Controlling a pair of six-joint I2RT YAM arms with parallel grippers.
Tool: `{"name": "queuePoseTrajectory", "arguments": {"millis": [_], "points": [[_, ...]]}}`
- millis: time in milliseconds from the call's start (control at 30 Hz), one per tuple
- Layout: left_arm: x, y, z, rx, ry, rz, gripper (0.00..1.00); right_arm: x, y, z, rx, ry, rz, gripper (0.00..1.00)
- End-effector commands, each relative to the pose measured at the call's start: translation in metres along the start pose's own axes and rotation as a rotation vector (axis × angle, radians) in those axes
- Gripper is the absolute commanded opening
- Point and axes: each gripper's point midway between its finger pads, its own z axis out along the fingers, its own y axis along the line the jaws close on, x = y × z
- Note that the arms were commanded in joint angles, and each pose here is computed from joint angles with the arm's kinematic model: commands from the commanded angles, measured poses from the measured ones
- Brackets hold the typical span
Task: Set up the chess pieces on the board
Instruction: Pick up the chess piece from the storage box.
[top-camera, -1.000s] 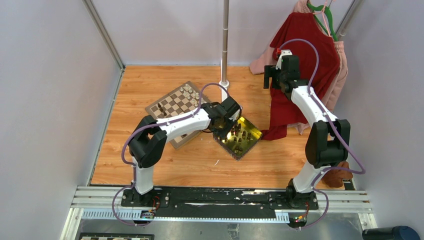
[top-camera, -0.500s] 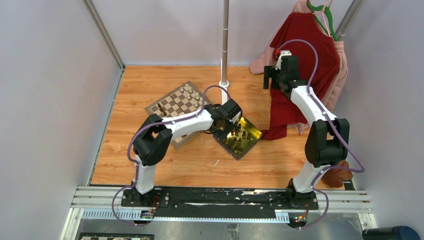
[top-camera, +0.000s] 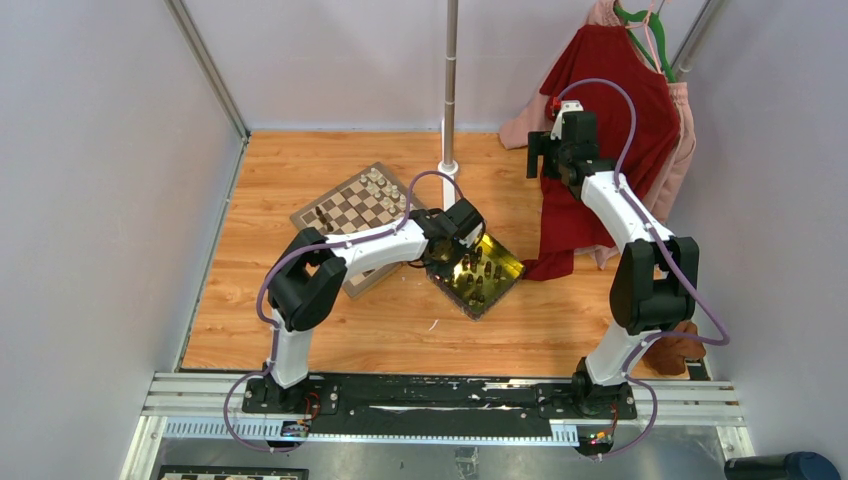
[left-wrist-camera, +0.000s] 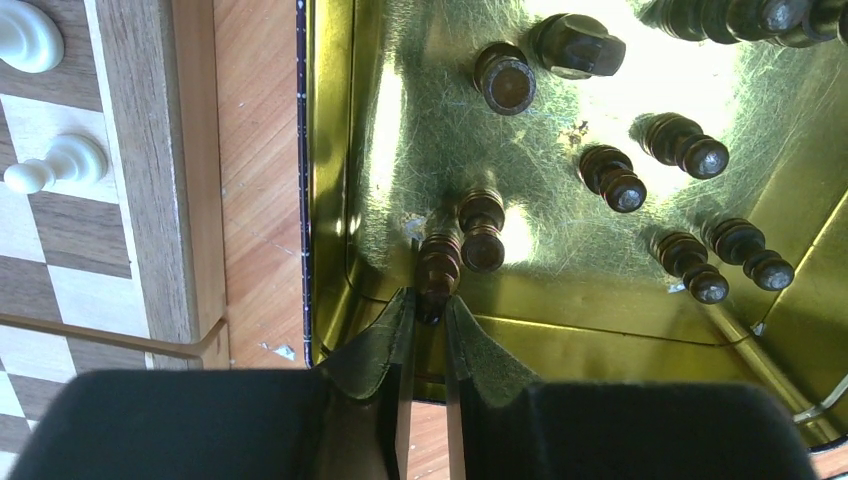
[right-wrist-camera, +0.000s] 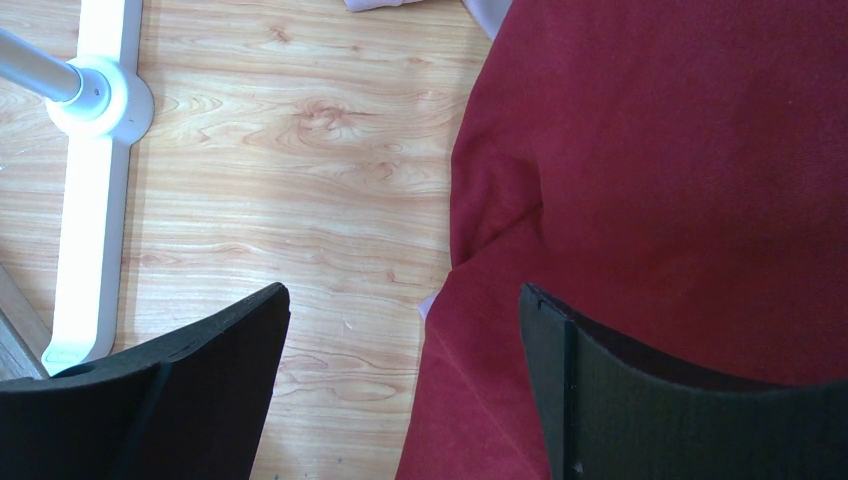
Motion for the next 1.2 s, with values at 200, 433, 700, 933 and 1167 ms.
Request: {"name": "queuePoseTrajectory", "arguments": {"millis": [200, 433, 700, 933, 1167], "points": [[-0.012, 0.008, -0.008, -0.037, -0.035, 0.000, 0.01, 0.006, -0.004, 0.003, 0.001, 0.011, 0.018, 0.88], [-0.018, 0.009, -0.019, -0.042, -0.051, -0.009, 0.00, 0.005, -0.004, 0.002, 0.001, 0.008, 0.020, 0.88], [-0.025, 0.011, -0.032, -0.044, -0.083, -0.026, 0.00, 0.004, -0.005, 0.001, 0.002, 0.006, 0.024, 0.88], [-0.036, 0.012, -0.046, -0.050, -0.112, -0.040, 0.00, 0.003, -0.004, 0.000, 0.001, 0.005, 0.022, 0.88], [-0.052, 0.025, -0.075, -0.108, -0.168, -0.080, 0.00, 0.001, -0.004, -0.001, 0.001, 0.001, 0.022, 0.88]]}}
